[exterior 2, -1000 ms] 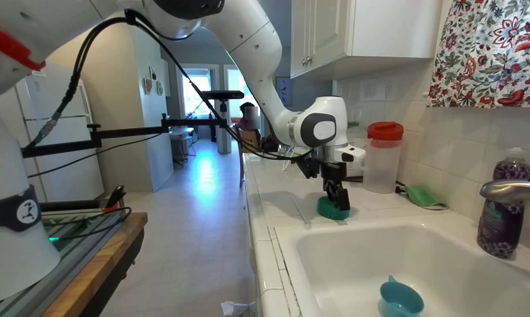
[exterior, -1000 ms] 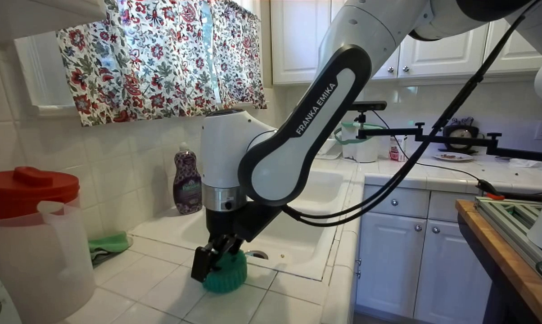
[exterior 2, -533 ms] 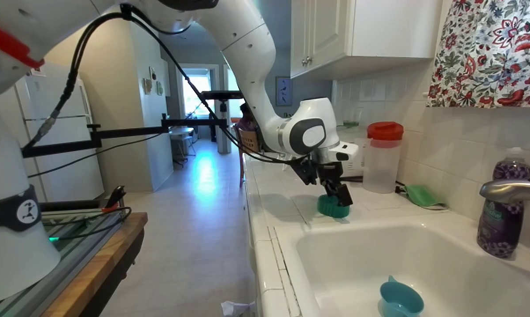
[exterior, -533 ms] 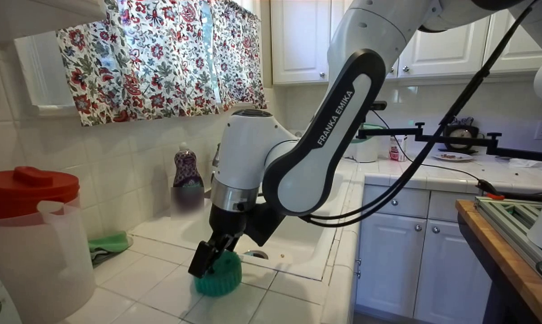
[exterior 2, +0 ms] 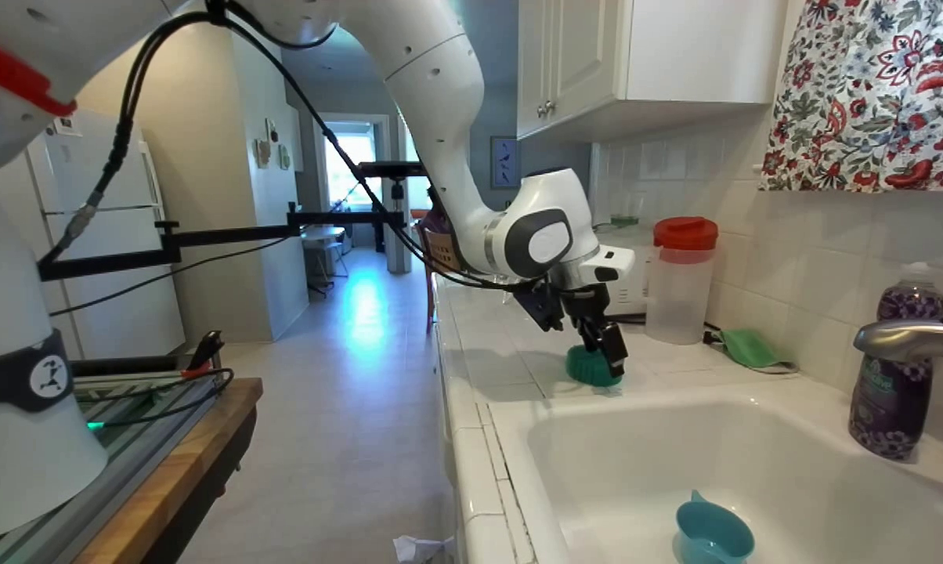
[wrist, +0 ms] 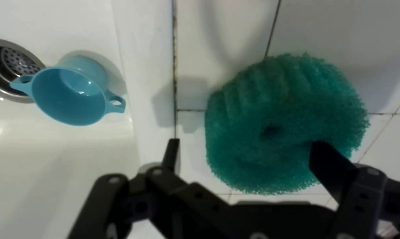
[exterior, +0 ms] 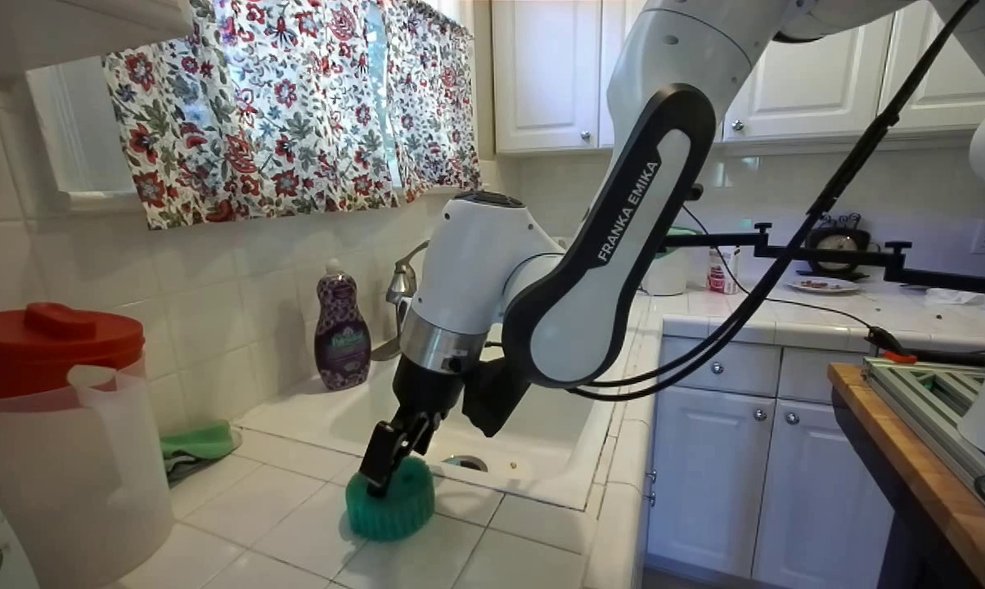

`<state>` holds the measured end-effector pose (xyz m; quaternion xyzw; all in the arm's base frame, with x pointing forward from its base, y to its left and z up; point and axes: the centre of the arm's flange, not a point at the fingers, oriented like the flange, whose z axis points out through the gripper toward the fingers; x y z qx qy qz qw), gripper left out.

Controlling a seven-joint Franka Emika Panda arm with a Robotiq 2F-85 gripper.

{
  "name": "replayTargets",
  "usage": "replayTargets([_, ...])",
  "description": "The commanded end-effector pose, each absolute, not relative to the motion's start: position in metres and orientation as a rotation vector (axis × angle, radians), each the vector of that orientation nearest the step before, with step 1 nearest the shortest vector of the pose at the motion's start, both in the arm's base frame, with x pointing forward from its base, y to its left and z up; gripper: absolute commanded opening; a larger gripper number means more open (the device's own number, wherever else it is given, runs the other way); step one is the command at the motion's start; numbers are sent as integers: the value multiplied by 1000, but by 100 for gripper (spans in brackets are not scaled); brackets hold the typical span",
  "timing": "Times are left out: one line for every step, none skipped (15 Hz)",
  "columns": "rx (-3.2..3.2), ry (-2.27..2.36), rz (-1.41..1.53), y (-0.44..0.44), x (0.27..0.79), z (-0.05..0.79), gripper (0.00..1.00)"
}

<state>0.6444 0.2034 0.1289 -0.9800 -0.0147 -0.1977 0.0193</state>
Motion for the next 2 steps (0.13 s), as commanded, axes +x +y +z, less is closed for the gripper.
replayTargets([-3041, -46, -614, 204, 644, 129, 100])
replayTargets([-3041, -46, -615, 204, 644, 129, 100])
